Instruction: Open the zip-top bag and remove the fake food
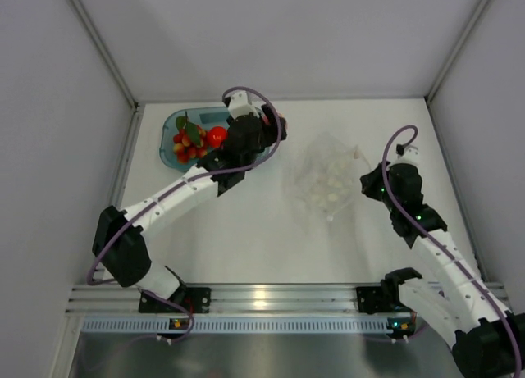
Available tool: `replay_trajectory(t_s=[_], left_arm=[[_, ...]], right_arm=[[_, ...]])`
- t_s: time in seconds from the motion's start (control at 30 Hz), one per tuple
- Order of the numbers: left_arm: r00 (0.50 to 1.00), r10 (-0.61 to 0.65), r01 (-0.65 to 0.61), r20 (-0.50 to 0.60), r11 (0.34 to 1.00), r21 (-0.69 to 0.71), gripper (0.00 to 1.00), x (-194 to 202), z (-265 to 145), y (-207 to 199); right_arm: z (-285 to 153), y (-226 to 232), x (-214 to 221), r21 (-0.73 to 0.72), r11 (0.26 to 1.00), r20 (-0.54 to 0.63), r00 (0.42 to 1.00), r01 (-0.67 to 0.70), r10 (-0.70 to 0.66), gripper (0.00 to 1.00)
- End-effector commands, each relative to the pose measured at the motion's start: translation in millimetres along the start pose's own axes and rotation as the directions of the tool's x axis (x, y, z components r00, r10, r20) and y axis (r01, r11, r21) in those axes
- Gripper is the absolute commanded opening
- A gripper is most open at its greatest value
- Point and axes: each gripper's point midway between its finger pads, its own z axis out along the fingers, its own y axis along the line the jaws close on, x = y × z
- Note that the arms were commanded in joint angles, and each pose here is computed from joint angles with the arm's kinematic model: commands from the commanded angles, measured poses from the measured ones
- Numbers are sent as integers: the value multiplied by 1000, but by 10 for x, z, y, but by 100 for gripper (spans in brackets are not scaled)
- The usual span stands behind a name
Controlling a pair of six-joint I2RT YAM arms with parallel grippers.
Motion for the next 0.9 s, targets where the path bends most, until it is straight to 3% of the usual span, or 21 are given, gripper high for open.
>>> replay_trajectory(t_s=[0.0,0.3,0.6,0.63,0.83,0.87], left_arm=[[993,109,-114,-40,977,-180,0,-162,129,584],[970,131,-207,-203,883,-422,0,20,566,1768],[938,133,-293,-320,801,-523,1,419,696,2364],[934,124,-296,-336,793,-532,10,456,694,2432],[927,111,-307,-359,774,-554,41,534,705,2602],[928,111,-303,-356,781,-547,56,517,712,2582]], right_arm=[[-195,-39,-382,62,996,80,994,63,-68,0],[-514,-159,-699,178,973,108,979,150,-171,0],[-820,-293,-1062,330,917,98,958,224,-270,0],[-837,-304,-1103,345,909,96,954,234,-282,0],[-825,-329,-1293,418,862,51,940,287,-338,0],[-810,-329,-1309,424,852,36,934,307,-355,0]])
